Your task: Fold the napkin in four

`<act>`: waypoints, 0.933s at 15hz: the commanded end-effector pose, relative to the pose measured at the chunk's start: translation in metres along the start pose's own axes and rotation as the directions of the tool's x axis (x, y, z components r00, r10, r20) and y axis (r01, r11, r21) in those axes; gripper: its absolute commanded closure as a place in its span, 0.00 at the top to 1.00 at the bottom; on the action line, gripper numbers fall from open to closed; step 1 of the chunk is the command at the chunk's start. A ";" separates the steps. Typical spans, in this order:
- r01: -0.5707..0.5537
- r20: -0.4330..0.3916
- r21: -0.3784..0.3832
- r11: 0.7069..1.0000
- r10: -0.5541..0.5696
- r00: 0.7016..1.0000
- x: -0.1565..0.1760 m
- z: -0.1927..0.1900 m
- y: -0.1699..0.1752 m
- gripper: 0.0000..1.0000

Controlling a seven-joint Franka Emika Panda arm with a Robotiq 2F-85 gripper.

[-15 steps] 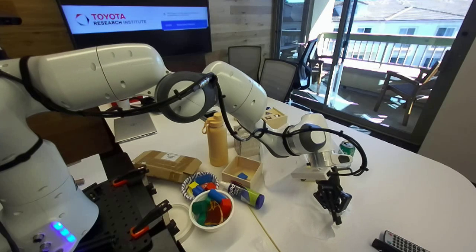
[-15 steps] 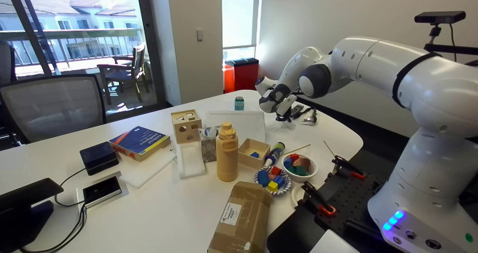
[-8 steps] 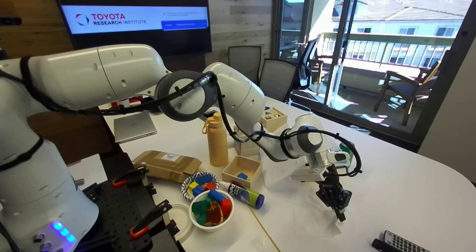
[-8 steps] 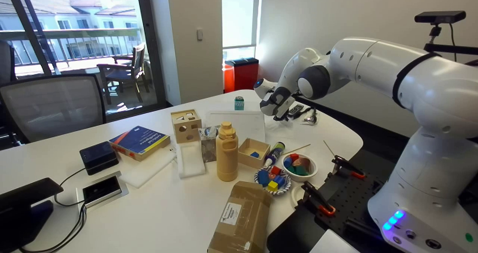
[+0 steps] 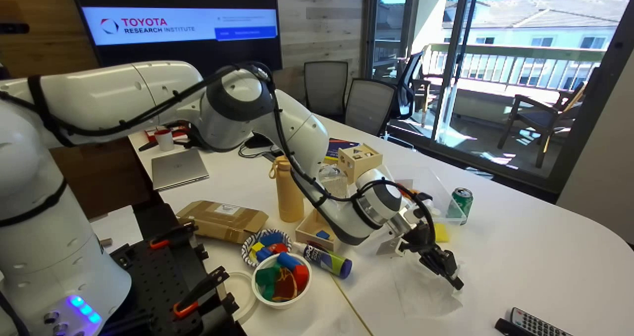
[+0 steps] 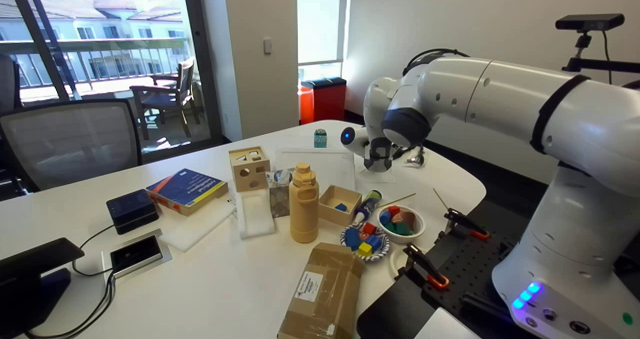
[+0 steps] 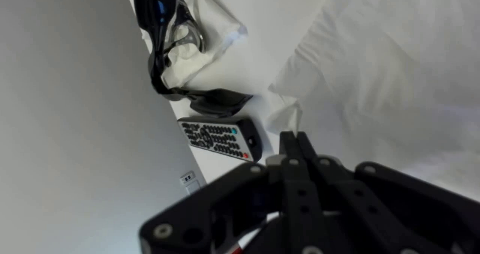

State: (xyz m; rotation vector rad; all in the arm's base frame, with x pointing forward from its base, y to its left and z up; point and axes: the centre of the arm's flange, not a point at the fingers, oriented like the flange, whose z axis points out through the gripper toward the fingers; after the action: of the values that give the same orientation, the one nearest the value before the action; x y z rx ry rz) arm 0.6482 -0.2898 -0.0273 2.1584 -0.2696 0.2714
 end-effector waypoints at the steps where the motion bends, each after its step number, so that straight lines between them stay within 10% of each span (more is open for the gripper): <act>1: -0.063 -0.111 -0.076 0.995 0.055 0.992 -0.070 -0.038 -0.002 0.00; 14: 0.196 -0.108 -0.029 0.980 -0.198 0.974 -0.181 -0.077 -0.012 0.00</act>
State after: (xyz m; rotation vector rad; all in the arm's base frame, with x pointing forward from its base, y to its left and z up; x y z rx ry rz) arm 0.4945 -0.2051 -0.0502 2.1332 -0.0314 0.2544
